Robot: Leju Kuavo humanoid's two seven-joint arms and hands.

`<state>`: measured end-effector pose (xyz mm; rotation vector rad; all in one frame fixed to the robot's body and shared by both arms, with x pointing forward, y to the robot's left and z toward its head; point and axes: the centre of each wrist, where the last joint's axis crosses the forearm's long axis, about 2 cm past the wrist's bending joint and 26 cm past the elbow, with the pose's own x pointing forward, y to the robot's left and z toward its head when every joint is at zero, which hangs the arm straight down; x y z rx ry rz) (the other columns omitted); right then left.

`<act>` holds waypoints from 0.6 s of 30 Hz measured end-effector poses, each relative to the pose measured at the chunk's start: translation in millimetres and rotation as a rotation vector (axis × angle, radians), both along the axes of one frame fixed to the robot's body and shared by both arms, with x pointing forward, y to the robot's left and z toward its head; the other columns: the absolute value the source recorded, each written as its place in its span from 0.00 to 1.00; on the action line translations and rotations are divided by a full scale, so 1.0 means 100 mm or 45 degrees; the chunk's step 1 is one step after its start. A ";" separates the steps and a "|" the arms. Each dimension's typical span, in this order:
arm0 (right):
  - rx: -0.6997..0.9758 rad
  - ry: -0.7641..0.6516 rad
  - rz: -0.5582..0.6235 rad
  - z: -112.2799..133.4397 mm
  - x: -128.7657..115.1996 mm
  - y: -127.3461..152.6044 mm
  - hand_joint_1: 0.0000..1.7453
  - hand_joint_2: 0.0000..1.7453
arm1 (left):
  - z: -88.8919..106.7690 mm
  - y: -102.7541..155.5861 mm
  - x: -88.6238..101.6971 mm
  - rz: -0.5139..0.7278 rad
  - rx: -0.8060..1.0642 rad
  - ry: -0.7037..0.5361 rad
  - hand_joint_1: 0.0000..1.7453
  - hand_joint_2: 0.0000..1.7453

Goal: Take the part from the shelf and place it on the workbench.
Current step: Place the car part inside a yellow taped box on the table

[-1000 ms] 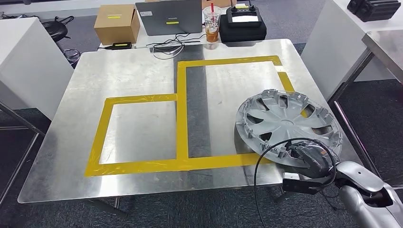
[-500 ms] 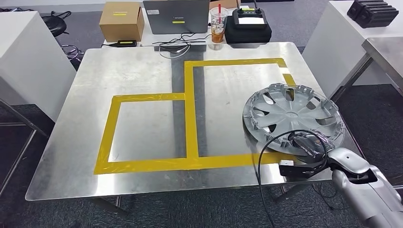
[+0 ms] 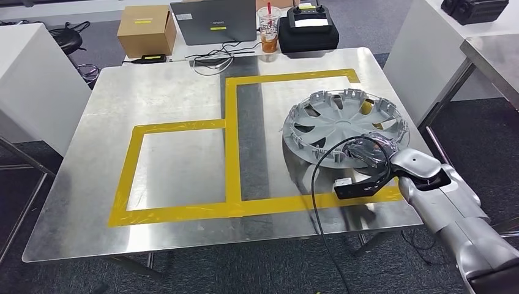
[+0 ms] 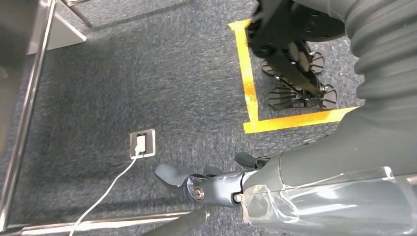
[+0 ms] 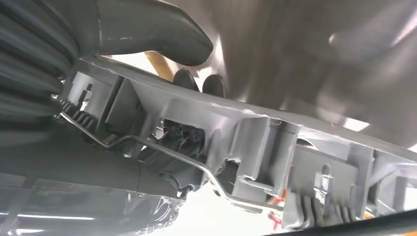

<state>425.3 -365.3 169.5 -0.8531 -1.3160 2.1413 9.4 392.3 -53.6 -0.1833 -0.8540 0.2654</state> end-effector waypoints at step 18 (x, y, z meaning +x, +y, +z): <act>0.126 0.084 0.274 0.01 0.06 0.98 1.00 1.00 | -0.09 0.03 0.15 -0.119 0.008 -0.039 0.00 1.00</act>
